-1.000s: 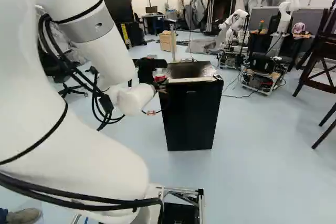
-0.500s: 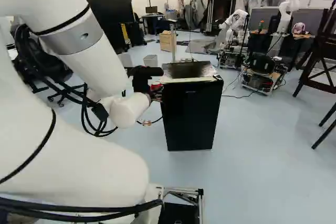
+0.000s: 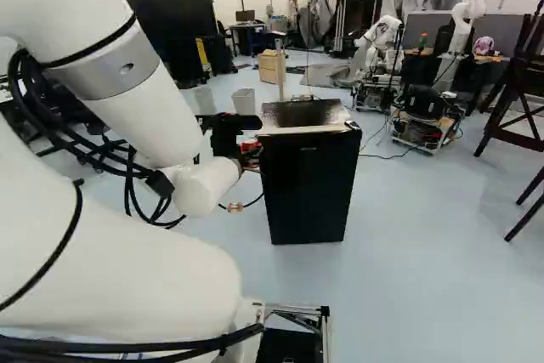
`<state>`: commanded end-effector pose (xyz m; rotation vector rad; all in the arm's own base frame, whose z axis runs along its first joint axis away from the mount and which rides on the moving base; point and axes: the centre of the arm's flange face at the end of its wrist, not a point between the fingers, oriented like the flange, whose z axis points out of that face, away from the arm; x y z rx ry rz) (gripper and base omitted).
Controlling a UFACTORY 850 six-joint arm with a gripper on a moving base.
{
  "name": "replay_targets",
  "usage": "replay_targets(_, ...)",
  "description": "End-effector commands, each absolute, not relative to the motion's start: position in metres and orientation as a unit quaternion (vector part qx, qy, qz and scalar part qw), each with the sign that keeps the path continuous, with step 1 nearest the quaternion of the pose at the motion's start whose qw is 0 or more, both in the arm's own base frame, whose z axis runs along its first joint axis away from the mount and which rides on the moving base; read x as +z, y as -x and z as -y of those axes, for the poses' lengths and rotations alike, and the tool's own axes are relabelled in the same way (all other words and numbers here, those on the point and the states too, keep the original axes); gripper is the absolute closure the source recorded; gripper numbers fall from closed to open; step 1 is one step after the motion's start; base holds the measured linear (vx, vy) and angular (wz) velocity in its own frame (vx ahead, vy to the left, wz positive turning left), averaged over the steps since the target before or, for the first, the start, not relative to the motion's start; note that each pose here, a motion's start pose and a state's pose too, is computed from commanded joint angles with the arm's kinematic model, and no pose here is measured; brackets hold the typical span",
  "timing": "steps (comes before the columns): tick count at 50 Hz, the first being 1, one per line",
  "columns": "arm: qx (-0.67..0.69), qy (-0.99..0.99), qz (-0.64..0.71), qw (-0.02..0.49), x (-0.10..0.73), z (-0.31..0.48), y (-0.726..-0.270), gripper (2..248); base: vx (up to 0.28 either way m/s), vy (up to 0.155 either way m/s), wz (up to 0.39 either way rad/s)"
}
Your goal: Grab a drink from the fridge
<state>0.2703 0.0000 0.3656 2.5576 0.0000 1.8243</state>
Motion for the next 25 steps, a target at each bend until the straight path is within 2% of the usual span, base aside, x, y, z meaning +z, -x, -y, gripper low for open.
replay_targets(25,0.581,-0.814,0.000,0.000,0.3656,0.0000,-0.2703,156,0.000,0.000,0.000)
